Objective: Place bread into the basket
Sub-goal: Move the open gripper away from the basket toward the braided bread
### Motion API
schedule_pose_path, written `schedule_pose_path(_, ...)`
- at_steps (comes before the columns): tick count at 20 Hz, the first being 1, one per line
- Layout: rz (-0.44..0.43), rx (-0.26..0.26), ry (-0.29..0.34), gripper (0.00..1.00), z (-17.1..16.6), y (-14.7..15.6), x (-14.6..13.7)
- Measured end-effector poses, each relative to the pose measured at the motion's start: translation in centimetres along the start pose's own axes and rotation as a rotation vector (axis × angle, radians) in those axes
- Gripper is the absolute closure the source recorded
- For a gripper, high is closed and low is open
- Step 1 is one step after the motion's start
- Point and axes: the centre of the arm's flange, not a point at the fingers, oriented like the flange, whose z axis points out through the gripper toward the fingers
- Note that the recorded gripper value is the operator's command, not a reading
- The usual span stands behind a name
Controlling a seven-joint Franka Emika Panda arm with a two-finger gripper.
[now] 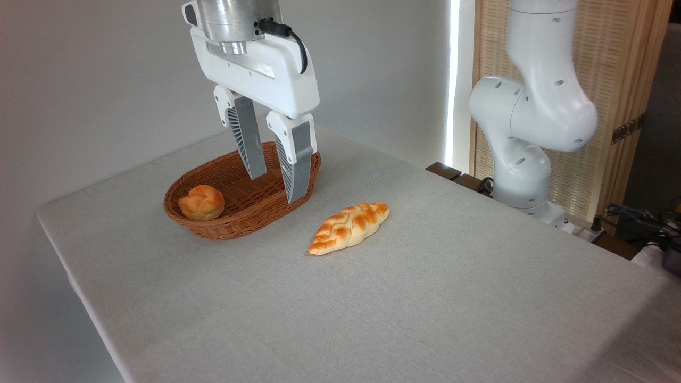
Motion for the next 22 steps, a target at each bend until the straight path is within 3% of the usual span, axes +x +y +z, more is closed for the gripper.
schedule_pose_path(18, 0.006, -0.008, -0.009, 0.00, 0.5, 0.4, 0.0)
schedule_pose_path(22, 0.019, -0.001, 0.000, 0.00, 2.1, 3.1, -2.0)
